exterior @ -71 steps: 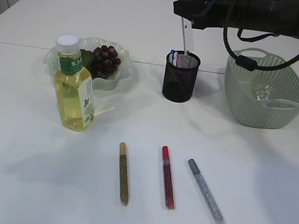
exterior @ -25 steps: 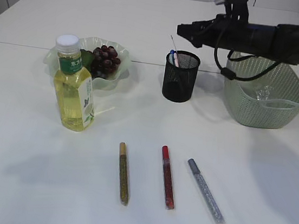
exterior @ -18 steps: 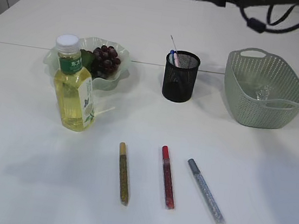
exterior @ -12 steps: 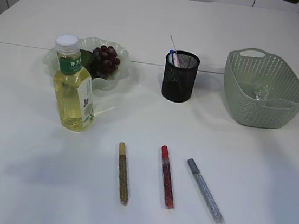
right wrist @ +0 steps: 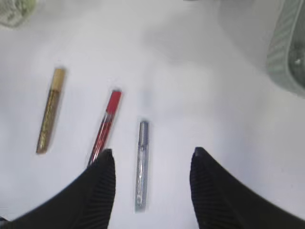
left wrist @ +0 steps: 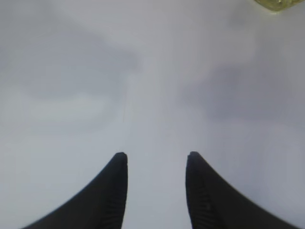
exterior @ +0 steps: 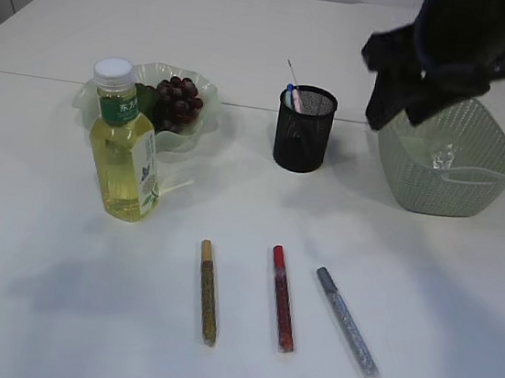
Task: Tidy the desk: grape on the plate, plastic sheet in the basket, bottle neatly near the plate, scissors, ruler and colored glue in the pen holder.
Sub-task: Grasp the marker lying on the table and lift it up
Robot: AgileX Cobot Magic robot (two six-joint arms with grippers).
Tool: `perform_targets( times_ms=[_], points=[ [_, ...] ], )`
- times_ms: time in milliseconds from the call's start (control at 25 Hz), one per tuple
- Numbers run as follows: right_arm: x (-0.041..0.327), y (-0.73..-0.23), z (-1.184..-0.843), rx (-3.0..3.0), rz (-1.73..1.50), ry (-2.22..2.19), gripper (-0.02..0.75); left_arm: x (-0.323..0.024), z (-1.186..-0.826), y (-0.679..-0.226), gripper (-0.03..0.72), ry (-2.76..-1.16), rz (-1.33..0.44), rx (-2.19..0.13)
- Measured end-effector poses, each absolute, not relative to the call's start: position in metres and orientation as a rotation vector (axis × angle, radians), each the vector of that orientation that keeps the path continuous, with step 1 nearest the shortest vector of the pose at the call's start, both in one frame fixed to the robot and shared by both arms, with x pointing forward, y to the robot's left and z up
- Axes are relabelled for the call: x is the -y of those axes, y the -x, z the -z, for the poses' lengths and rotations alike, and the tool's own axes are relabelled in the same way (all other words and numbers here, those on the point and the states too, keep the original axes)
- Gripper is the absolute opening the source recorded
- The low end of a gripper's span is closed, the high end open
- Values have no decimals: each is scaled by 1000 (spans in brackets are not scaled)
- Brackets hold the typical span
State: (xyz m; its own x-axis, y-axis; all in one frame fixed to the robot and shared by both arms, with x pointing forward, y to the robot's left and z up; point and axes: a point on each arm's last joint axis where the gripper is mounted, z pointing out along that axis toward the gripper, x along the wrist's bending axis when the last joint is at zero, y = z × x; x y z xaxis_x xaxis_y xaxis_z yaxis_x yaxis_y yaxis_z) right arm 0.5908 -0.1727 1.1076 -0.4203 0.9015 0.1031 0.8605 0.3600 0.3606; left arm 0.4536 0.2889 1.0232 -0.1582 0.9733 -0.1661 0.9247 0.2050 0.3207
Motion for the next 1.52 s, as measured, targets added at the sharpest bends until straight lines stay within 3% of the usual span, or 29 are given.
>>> perform_targets(
  times_ms=[240, 480, 1520],
  points=[
    [149, -562, -1050, -2629, -285, -1667, 384, -289, -1022, -451, 280, -1801, -173, -2173],
    [146, -546, -1003, -2575, -237, -1796, 352, -289, -1021, -448, 279, -1817, -146, -2189],
    [137, -566, -910, -2608, -35, -1874, 348, -288, -1021, -447, 256, -1822, -137, -2194]
  ],
)
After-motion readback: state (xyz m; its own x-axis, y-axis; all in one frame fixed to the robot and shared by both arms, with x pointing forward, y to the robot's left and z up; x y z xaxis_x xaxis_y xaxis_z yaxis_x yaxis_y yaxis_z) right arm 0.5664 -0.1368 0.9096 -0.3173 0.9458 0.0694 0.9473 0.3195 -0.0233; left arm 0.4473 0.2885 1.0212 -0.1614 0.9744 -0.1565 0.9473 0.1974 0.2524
